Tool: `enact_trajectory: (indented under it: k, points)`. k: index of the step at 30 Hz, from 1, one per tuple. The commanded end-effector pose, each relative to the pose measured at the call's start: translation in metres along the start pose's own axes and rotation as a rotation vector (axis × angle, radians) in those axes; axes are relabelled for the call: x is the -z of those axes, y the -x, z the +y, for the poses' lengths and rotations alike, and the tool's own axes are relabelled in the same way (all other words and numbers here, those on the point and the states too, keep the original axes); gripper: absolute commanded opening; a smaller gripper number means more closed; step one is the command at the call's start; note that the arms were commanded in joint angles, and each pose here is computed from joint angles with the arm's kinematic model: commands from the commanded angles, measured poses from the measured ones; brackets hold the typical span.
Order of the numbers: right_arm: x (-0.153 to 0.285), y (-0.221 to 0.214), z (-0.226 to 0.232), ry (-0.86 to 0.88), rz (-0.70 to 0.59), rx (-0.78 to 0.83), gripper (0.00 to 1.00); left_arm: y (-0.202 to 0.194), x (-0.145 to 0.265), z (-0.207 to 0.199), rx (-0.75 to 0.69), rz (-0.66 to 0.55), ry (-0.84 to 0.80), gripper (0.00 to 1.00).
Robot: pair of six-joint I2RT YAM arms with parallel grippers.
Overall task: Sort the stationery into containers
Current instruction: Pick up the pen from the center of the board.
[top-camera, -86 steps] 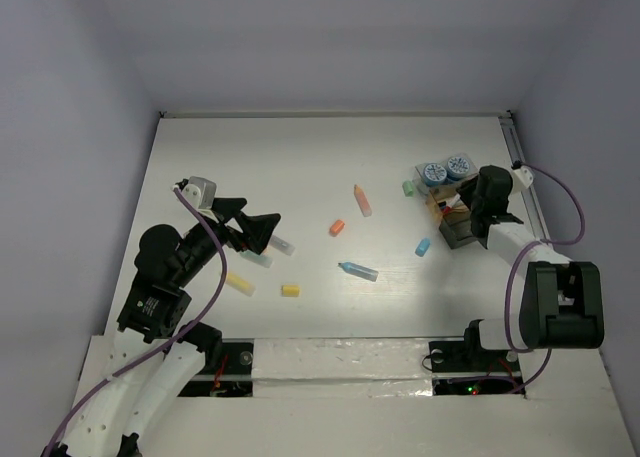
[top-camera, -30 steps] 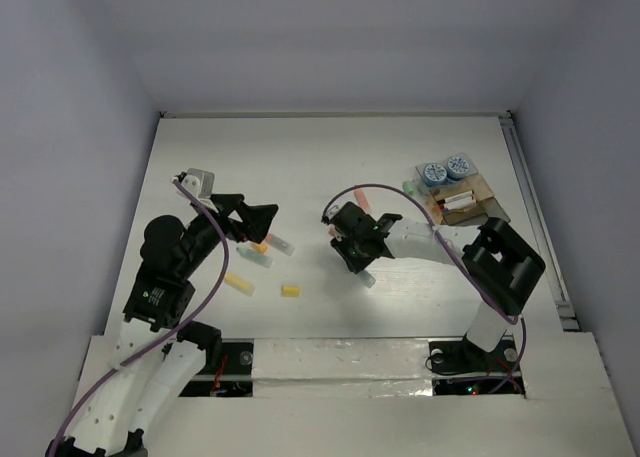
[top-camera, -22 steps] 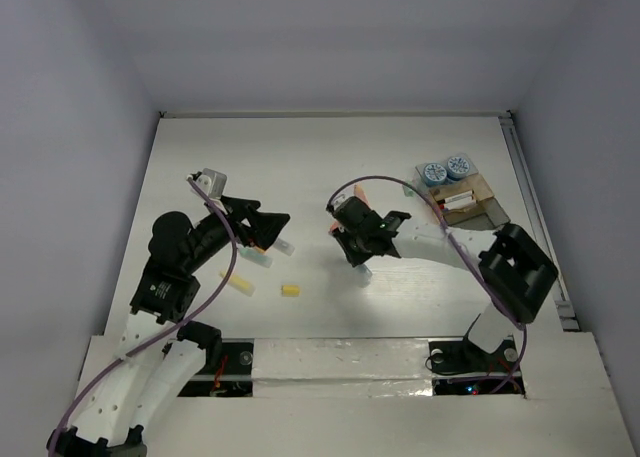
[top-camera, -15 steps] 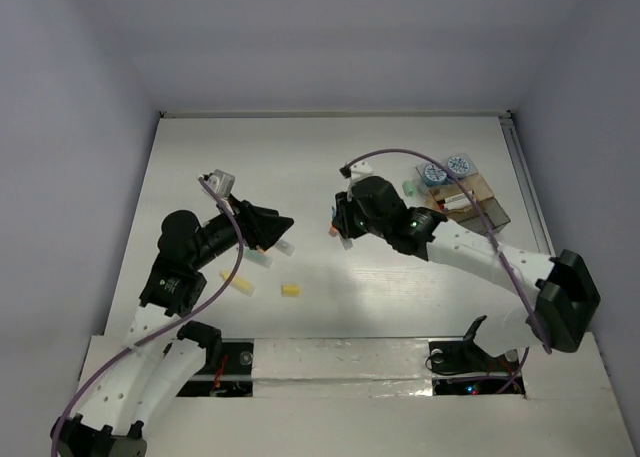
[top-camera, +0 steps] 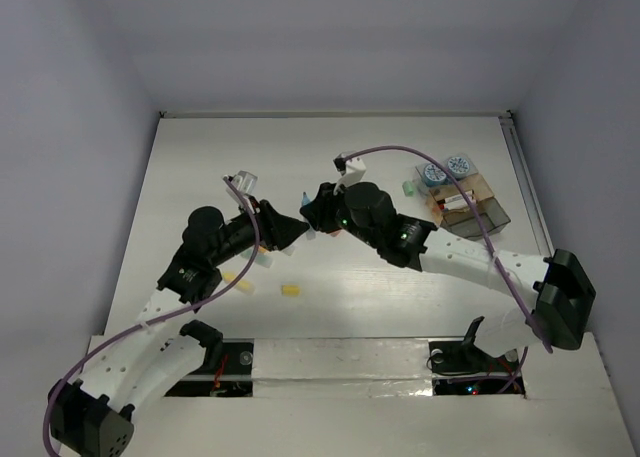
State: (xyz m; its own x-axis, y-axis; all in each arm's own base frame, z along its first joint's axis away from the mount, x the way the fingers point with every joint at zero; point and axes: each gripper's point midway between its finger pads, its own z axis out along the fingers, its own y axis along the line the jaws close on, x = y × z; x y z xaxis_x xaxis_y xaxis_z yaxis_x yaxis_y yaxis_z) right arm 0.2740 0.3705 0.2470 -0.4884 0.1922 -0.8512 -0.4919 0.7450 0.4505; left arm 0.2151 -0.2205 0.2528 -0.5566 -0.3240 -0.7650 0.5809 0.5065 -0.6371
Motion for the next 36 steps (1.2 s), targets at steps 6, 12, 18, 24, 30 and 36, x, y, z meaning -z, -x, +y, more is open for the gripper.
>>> enact_trajectory:
  k: [6, 12, 18, 24, 30, 36]
  points:
    - [0.005, 0.054, 0.04, 0.078, -0.17, -0.071, 0.0, 0.012, -0.007, 0.005, -0.018, -0.07, 0.07, 0.35]
    - [0.006, 0.054, 0.047, 0.095, -0.164, -0.071, 0.0, 0.005, -0.018, 0.003, -0.018, -0.056, 0.082, 0.35]
    - [0.005, 0.05, 0.047, 0.099, -0.154, -0.076, 0.0, 0.005, -0.023, 0.004, -0.028, -0.07, 0.115, 0.29]
    - [0.005, 0.046, 0.044, 0.087, -0.141, -0.072, 0.0, 0.008, -0.021, 0.009, -0.042, -0.082, 0.162, 0.0]
    - [0.01, 0.042, 0.036, 0.063, -0.133, -0.065, 0.13, 0.016, -0.014, 0.011, -0.052, -0.11, 0.198, 0.0]
    - [0.039, 0.04, 0.033, 0.081, -0.083, -0.018, 0.74, 0.024, -0.006, -0.003, -0.088, -0.092, 0.175, 0.0]
